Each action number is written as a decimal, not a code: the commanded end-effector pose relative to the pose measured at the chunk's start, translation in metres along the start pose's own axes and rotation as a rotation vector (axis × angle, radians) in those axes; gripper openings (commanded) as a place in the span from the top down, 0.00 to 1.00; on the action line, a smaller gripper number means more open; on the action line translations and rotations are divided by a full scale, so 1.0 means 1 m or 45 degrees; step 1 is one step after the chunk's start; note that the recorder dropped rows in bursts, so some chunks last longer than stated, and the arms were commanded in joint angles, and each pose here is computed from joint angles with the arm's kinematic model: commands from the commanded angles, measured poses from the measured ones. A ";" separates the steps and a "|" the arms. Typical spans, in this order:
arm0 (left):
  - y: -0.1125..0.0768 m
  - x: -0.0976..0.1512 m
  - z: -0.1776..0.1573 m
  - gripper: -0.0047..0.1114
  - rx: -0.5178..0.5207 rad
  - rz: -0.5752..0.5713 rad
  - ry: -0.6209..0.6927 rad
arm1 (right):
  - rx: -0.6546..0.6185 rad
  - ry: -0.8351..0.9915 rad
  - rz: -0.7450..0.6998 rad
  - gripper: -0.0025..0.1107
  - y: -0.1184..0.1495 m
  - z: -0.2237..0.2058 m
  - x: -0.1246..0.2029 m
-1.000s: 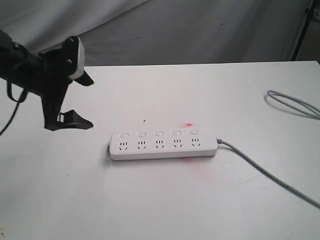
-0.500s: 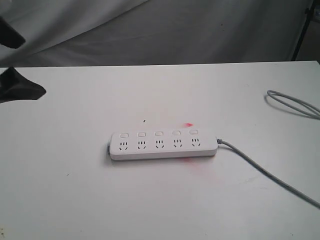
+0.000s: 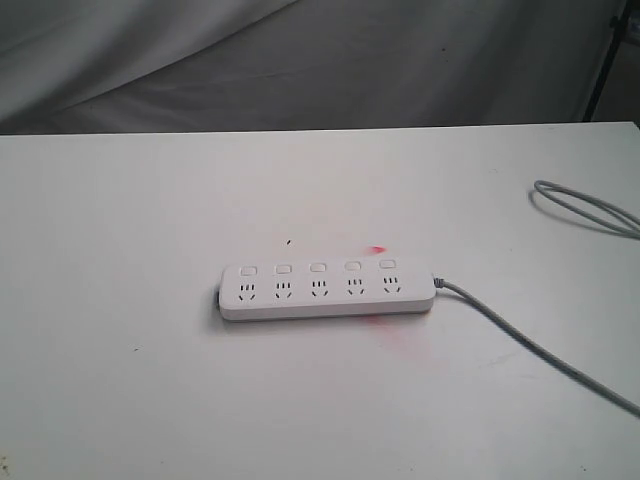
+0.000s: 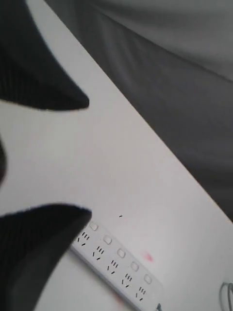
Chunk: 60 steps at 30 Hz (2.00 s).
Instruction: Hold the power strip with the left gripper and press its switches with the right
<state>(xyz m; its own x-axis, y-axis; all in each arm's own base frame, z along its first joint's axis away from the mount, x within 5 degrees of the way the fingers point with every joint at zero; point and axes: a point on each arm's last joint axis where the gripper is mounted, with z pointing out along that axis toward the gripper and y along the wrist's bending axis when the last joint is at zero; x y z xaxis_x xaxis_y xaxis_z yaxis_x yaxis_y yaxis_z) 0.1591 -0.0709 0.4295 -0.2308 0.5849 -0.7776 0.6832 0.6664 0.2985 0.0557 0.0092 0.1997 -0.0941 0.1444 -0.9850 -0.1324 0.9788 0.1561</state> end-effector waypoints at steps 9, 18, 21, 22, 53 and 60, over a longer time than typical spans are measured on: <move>-0.032 0.032 -0.119 0.95 -0.355 -0.292 -0.189 | 0.000 0.006 -0.004 0.98 0.000 0.000 0.001; -0.051 0.078 -0.148 0.95 -0.513 -0.545 -0.093 | 0.000 0.006 -0.004 0.98 0.000 0.000 0.001; -0.056 0.096 -0.139 0.95 -0.536 -0.623 -0.063 | 0.000 0.006 -0.004 0.98 0.000 0.000 0.001; -0.056 0.102 -0.134 0.95 -0.550 -0.638 -0.055 | 0.000 0.006 -0.004 0.98 0.000 0.000 0.001; -0.080 0.214 0.021 0.95 -0.654 -0.782 -0.604 | 0.000 0.006 -0.004 0.98 0.000 0.000 0.001; -0.084 0.221 0.028 0.95 -0.632 -0.765 -0.644 | 0.000 0.006 -0.004 0.98 0.000 0.000 0.001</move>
<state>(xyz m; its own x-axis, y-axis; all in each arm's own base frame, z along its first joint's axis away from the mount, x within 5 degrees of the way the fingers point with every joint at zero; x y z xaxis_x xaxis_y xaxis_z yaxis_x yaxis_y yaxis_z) 0.0708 -0.0103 0.2221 -0.0448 -0.1058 -0.9934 0.1390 0.9840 -0.1110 0.0556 0.0092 0.1996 -0.0948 0.1442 -0.9850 -0.1324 0.9788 0.1561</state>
